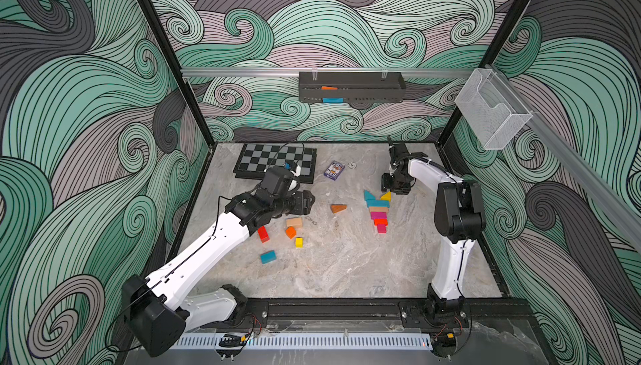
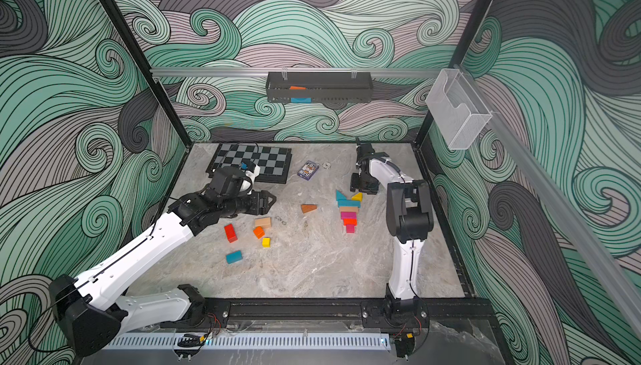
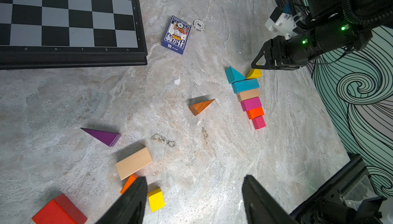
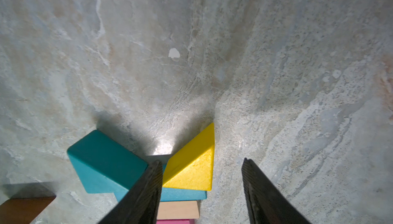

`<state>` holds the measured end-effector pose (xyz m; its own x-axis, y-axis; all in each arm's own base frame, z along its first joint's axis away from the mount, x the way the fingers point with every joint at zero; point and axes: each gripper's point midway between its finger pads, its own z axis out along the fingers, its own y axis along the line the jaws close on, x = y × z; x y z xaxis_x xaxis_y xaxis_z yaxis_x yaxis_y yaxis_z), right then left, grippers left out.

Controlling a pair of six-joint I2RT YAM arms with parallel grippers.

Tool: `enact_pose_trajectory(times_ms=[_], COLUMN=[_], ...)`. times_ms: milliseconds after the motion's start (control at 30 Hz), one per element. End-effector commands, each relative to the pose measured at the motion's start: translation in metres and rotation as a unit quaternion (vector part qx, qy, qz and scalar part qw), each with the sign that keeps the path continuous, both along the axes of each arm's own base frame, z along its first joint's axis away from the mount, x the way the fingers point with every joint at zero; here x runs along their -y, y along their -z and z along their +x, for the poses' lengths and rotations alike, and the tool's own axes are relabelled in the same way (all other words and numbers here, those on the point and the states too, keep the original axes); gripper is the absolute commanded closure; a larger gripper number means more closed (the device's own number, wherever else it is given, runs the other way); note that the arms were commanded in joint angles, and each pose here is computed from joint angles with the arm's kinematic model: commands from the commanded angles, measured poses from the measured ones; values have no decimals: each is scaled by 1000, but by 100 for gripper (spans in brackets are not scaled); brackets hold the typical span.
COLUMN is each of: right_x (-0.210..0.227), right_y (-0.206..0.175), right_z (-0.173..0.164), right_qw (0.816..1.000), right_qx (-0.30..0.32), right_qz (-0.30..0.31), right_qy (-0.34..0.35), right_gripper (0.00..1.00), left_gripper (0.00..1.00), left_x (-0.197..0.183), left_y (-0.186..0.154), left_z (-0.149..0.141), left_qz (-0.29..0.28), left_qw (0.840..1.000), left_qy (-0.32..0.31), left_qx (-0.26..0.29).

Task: Assemble a carrot with building blocks
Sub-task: Adjust the building block at the center of the board.

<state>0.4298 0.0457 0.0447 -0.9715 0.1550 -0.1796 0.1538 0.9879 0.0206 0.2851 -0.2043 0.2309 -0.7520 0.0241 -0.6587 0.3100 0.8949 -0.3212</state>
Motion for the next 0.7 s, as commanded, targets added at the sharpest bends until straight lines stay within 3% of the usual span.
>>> enact_pose_trajectory(times_ms=[0,667], right_x=[5,-3], right_y=[5,16], right_z=[0,-6], right_qw=[1000,1000], right_qx=[-4,-21], right_qz=[-8,4], right_qy=[0,-15], right_gripper=[41,50], left_gripper=[29,29], left_x=[3,4], left_y=[-14,-11], left_z=[6,9], left_qz=[-14,-13], left_qw=[1000,1000], left_qy=[-2,-4], left_qx=[10,9])
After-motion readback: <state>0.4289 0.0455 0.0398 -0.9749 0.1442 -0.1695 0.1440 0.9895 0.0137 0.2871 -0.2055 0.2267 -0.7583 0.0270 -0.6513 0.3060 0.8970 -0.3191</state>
